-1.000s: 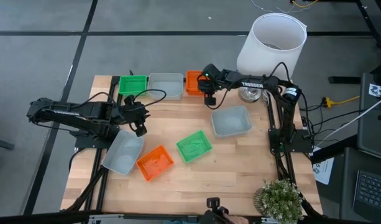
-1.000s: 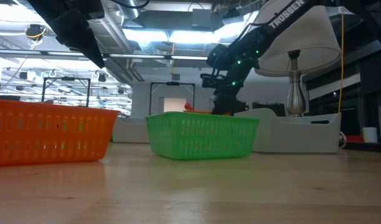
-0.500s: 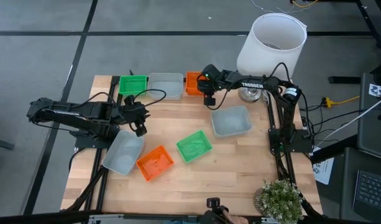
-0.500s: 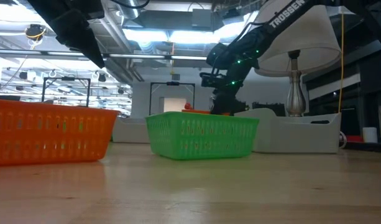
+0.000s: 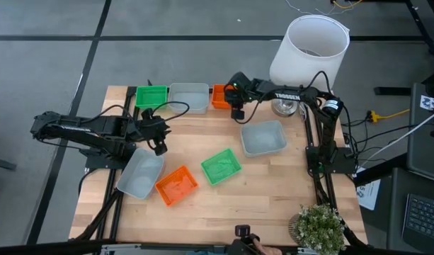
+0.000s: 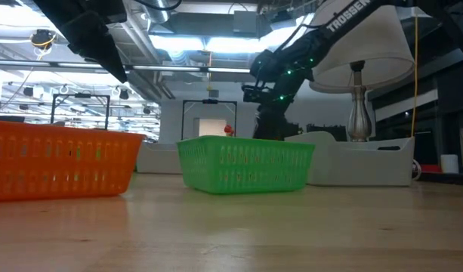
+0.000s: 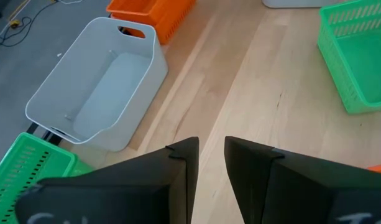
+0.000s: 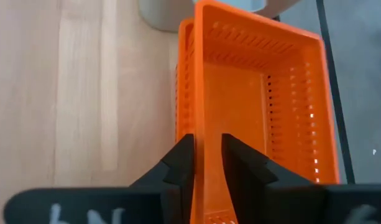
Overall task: Stack baskets by color
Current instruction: Stack the middle orange bin on top of the top orange bin, then stack the middle right gray bin on top of the top gray bin
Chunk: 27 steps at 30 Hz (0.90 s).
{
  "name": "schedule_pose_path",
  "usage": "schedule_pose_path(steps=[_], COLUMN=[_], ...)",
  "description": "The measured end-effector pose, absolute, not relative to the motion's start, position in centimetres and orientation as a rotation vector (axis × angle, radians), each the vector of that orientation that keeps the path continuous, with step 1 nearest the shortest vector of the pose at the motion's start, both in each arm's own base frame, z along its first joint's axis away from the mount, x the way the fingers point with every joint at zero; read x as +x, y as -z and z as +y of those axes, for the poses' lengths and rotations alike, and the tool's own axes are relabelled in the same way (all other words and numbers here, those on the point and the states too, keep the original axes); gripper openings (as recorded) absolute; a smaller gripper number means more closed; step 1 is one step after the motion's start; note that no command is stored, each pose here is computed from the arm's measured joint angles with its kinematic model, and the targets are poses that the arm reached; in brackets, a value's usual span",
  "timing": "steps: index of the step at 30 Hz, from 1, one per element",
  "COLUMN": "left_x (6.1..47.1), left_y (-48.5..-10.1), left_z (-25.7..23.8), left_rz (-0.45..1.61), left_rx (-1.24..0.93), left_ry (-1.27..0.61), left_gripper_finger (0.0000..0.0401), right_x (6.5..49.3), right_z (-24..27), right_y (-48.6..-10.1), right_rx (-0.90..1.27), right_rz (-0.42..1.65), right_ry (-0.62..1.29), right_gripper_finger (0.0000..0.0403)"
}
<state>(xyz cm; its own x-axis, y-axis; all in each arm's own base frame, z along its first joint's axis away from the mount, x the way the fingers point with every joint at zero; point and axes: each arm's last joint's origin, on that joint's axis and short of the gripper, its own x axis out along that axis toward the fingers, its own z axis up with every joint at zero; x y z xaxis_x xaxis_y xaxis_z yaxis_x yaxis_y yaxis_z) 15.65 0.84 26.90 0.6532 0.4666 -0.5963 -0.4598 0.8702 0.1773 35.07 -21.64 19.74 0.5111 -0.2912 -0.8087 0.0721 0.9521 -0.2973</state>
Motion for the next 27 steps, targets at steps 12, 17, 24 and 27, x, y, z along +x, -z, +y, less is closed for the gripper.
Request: schedule_pose_path(steps=[12,17,24,27], left_x=[15.6,15.6,15.6,15.6], left_y=[-26.9,-26.9,-26.9,-26.9], left_z=[0.8,0.8,0.8,0.8], left_rz=[0.68,0.68,0.68,0.68], left_rx=[0.011,0.011,0.011,0.011], left_ry=[-0.525,-0.525,-0.525,-0.525], left_gripper_finger=[0.007,0.007,0.007,0.007], right_x=[36.0,34.8,32.6,32.3], right_z=[-19.5,-16.9,-11.6,-9.5], right_y=[-22.7,-23.4,-23.8,-23.9], right_rx=[-0.171,0.049,0.251,0.24], right_rz=[1.123,1.348,1.729,1.79], right_ry=[0.152,0.143,-0.004,-0.014], right_gripper_finger=[0.0091,0.0091,0.009,0.0087])
